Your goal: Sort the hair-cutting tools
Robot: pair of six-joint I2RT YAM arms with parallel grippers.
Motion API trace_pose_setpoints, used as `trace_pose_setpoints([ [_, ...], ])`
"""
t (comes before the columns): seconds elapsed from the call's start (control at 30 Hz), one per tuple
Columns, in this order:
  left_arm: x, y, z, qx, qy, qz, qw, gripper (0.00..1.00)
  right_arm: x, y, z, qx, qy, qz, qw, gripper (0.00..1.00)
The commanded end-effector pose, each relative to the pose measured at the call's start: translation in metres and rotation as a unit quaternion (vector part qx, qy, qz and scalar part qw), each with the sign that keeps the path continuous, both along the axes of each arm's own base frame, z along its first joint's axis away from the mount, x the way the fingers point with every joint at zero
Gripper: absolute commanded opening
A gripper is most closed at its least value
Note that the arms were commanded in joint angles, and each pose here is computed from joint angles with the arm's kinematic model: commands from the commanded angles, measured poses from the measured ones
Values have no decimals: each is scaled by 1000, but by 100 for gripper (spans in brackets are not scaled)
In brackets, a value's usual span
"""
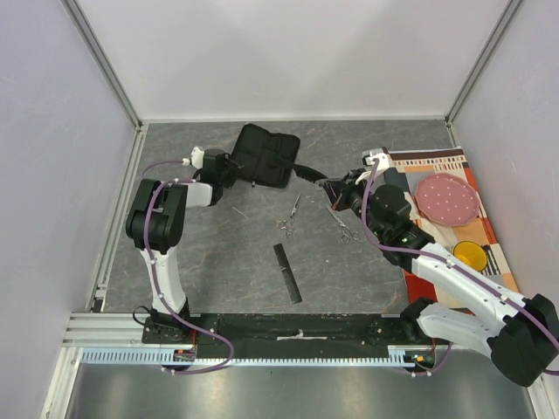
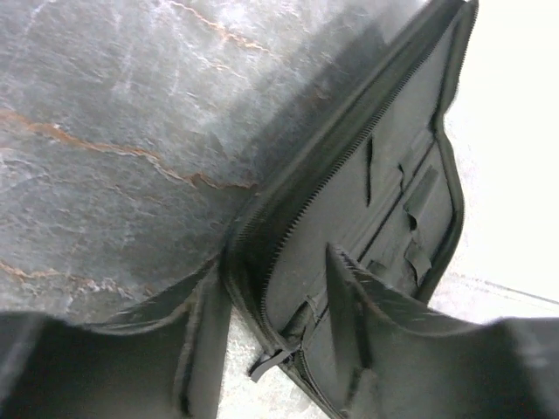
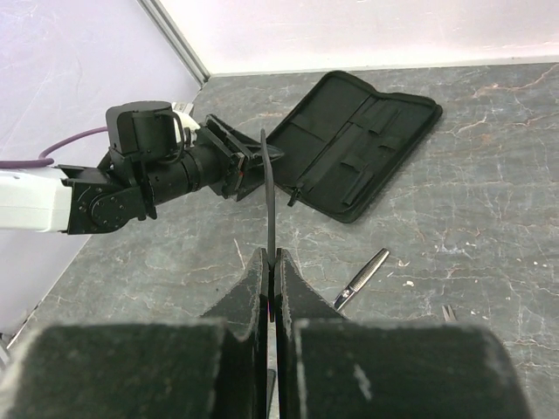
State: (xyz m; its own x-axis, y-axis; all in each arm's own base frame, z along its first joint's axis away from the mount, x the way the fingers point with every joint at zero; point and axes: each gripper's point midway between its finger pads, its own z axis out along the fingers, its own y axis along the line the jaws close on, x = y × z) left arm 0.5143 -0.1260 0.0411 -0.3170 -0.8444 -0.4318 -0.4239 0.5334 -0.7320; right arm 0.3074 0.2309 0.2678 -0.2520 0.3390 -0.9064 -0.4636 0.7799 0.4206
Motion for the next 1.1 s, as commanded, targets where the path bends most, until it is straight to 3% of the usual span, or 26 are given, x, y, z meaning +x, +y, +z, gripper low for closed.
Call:
trace_pose_setpoints([
  [0.0,7,12,-17,-8,27,35,999,44,6,-1,7,0,-25,-2,1000,0],
  [0.03,8,14,-19,-10,29,39,999,25,6,-1,7,0,-25,-2,1000,0],
  [0.1,9,18,-19,-11,28,44,999,7,7,0,6,-1,-24,1,1000,0],
  [0.13,10,19,-17,-10,25,43,999,2,7,0,6,0,-24,1,1000,0],
  [0.3,12,24,3,-21,-5,26,999,2,4,0,7,-3,-24,6,1000,0],
  [0.5,2,10,61,-75,-91,-68,991,2,-1,-12,25,-24,-35,-7,999,0],
  [0.67,-29,-19,109,-124,-134,-188,965,2,-15,-25,55,-48,-51,-7,998,0],
  [0.83,-81,-47,157,-154,-166,-304,925,2,-41,-40,76,-82,-46,9,996,0],
  [0.97,-128,-60,163,-161,-159,-379,897,2,-69,-53,103,-85,-46,26,995,0],
  [1.07,-165,-69,165,-167,-154,-430,874,2,-84,-59,94,-99,-14,38,994,0],
])
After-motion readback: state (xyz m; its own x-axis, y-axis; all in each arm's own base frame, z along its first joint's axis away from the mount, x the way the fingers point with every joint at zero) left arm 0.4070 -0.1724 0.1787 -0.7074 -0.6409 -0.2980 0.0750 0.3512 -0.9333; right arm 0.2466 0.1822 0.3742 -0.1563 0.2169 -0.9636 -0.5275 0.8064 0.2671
